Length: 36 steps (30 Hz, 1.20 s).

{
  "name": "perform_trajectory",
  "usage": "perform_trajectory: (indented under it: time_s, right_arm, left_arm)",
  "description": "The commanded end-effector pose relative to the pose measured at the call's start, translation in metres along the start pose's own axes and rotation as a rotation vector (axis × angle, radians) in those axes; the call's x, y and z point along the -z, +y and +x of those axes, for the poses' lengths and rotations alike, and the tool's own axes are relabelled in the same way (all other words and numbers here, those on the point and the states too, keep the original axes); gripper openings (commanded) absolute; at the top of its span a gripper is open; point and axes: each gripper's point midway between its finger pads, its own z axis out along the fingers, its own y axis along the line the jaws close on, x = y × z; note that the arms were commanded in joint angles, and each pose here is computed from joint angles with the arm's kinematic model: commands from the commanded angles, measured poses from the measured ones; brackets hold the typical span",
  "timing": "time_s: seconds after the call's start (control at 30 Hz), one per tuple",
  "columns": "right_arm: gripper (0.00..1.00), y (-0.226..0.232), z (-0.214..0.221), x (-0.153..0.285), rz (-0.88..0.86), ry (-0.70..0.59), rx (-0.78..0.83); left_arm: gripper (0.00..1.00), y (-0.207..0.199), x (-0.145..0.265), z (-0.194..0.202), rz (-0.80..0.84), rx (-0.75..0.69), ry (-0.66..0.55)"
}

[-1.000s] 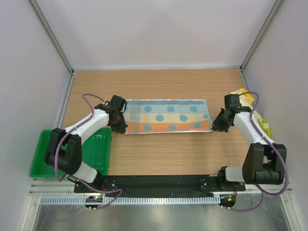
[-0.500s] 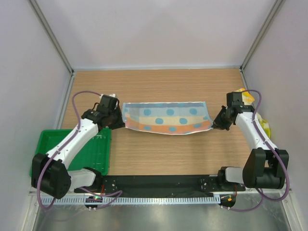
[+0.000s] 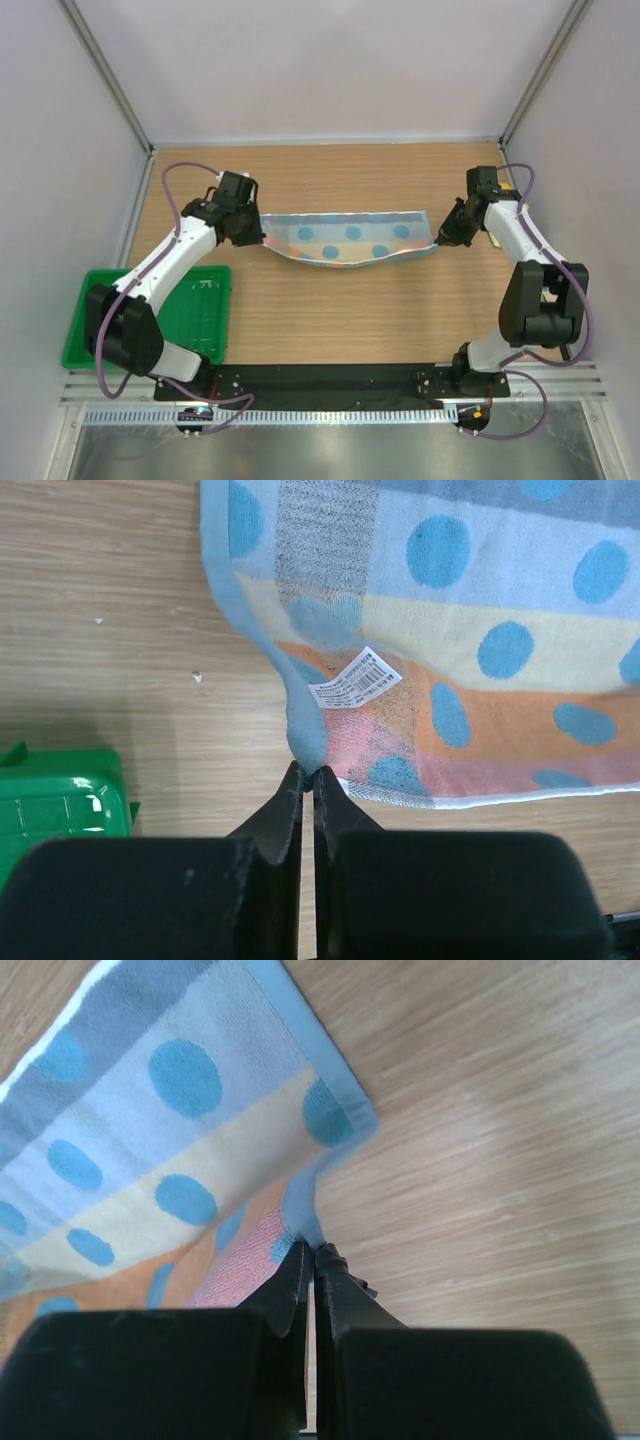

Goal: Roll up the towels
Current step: Fold the towel

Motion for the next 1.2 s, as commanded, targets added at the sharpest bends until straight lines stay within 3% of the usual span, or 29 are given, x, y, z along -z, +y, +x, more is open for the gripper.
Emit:
perform_trajectory:
  time_s: [0.0, 1.17]
  right_arm:
    - [0.01, 0.020, -0.028, 0.001, -0.050, -0.041, 0.016]
    - [0.01, 0.054, -0.077, -0.070, -0.069, 0.026, -0.025]
  left_arm:
    - [0.00, 0.002, 0.003, -0.023, -0.031, -0.007, -0.037]
    - [0.00, 0.030, -0.083, -0.079, -0.229, 0.006, 0.086]
